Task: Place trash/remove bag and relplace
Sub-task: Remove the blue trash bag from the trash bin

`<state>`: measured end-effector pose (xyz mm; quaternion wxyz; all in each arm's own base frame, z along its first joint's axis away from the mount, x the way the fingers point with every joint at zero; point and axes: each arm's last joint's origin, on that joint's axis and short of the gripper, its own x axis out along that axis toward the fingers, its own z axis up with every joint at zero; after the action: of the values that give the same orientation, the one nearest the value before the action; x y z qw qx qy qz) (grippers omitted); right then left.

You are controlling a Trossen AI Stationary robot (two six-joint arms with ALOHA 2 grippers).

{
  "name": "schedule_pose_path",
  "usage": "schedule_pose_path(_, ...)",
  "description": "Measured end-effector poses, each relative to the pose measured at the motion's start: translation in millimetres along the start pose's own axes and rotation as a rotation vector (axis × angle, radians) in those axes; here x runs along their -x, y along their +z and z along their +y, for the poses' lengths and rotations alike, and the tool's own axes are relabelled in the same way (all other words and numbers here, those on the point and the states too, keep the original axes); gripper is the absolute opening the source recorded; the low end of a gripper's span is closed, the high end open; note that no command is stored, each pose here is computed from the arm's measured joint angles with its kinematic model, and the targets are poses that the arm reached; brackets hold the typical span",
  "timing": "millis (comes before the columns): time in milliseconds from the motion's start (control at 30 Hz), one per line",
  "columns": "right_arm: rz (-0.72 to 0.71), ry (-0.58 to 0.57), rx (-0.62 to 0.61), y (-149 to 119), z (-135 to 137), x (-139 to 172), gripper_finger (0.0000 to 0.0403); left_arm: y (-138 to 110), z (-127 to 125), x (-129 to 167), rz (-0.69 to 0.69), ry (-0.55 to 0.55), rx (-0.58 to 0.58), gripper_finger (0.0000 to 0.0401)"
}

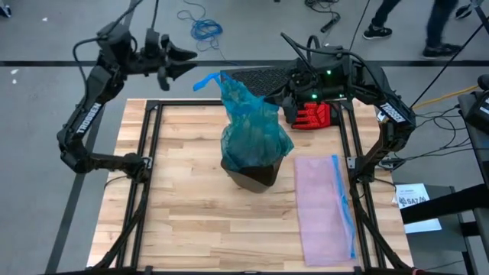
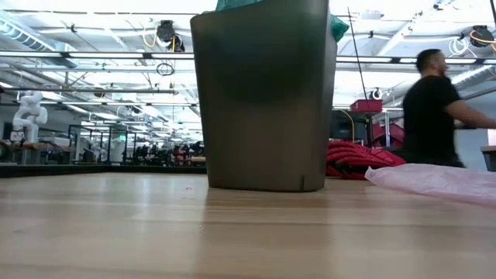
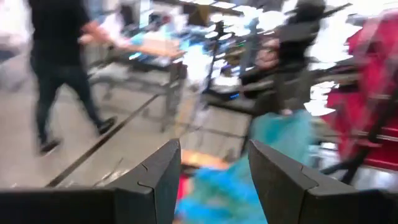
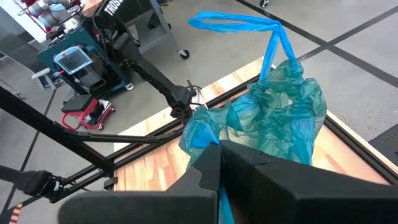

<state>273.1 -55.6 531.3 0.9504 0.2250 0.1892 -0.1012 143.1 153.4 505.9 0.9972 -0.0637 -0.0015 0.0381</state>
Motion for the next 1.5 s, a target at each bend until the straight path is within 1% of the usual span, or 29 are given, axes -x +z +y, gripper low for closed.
schedule_pose_path(100,0.002,-0.002,0.002,0,-1,-2,0.0000,10,-16,-11,-0.025,-0.060,-0.032,0.0183)
schedule_pose_path(200,0.004,-0.007,0.010,0,-2,-4,0.0000,10,-27,-23,-0.016,-0.121,-0.013,0.0183)
schedule_pose_path(300,0.001,-0.012,0.018,2,-4,-9,0.0000,2,-32,-44,0.027,-0.185,0.026,0.0183)
schedule_pose_path(400,-0.006,0.011,0.028,4,-4,-13,0.0000,-10,-31,-68,0.079,-0.235,0.060,0.0183)
schedule_pose_path(567,-0.031,0.023,0.048,6,-4,-14,0.0000,-26,-35,-100,0.138,-0.309,0.092,0.0183)
schedule_pose_path(700,-0.042,0.022,0.047,8,-5,-14,0.0000,-37,-37,-116,0.172,-0.342,0.089,0.0183)
schedule_pose_path(867,-0.038,0.041,0.048,8,-5,-14,0.0000,-48,-31,-131,0.204,-0.315,0.100,0.0180)
schedule_pose_path(933,-0.055,0.052,0.050,10,-4,-14,0.0000,-52,-30,-137,0.223,-0.309,0.110,0.0166)
schedule_pose_path(1000,-0.080,0.064,0.054,12,-3,-14,0.0000,-57,-27,-142,0.237,-0.308,0.119,0.0136)
schedule_pose_path(1167,-0.117,0.103,0.061,16,0,-13,0.0000,-64,-23,-150,0.262,-0.335,0.139,0.0020)
schedule_pose_path(1233,-0.125,0.108,0.063,17,0,-12,0.0000,-67,-22,-153,0.269,-0.361,0.147,0.0010)
schedule_pose_path(1433,-0.174,0.124,0.094,21,2,-12,0.0000,-68,-22,-153,0.273,-0.368,0.127,0.0002)
schedule_pose_path(1500,-0.196,0.131,0.102,23,3,-11,0.0000,-69,-22,-152,0.287,-0.366,0.137,0.0002)
